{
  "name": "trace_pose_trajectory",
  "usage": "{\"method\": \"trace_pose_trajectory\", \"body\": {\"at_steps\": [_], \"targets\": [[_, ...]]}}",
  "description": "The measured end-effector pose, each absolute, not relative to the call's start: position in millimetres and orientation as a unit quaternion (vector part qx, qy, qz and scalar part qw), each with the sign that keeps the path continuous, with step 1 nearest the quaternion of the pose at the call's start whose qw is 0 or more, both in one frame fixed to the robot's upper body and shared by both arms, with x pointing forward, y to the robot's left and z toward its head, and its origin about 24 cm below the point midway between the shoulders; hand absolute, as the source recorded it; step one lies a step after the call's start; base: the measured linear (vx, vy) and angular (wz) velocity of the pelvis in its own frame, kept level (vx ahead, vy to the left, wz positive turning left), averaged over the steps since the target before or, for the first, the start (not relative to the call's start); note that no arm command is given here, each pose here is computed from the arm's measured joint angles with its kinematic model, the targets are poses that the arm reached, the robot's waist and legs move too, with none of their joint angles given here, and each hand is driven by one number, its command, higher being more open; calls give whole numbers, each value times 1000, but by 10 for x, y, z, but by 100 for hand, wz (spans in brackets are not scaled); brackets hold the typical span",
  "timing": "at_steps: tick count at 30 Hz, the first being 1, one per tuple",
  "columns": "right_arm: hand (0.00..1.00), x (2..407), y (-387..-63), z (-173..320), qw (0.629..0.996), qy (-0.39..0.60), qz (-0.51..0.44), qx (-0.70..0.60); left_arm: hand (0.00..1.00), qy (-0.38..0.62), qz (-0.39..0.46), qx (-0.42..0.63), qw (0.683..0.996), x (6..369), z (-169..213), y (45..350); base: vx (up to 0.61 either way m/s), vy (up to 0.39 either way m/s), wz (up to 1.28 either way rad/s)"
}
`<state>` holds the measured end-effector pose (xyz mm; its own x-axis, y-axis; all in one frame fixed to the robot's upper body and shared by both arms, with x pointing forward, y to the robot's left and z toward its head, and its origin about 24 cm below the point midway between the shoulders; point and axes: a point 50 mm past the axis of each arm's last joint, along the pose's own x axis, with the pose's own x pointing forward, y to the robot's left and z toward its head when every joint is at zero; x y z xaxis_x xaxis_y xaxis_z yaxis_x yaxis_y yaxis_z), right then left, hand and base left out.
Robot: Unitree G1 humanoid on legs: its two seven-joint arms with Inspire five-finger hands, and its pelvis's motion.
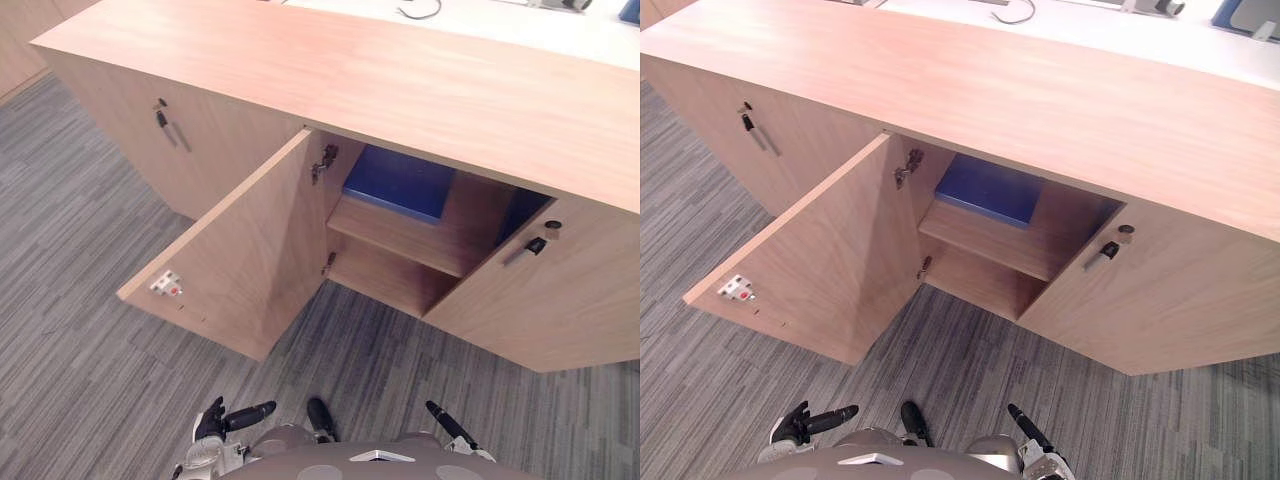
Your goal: Walk over to the cabinet, pick up the folder, carry it to the office cabinet, place the folder inside the office cabinet, then close the office cabinet door
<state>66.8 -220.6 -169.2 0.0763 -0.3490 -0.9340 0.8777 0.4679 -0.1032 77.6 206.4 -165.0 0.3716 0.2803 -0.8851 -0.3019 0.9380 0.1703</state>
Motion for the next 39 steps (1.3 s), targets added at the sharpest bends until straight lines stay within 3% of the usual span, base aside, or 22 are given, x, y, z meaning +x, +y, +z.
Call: {"method": "trace_pose_trajectory", "body": {"at_steps": [8, 18, 27, 35, 39], "targets": [[100, 722, -2196, -1684, 708, 523, -416, 228, 100, 563, 195, -22, 803, 517, -1698, 2078, 17, -37, 10], [100, 619, -2171, -1705, 707, 536, -406, 218, 100, 562, 193, -39, 804, 498, -1697, 2105, 81, -70, 8], [100, 385, -2094, -1741, 705, 554, -388, 213, 100, 542, 168, -11, 823, 651, -1650, 2178, 58, -83, 100], [100, 333, -2068, -1755, 695, 557, -397, 220, 100, 563, 226, -64, 792, 383, -1695, 2183, 10, -174, 43], [100, 377, -2040, -1757, 700, 559, -388, 217, 100, 561, 228, -62, 793, 391, -1688, 2212, 68, -86, 17]]}}
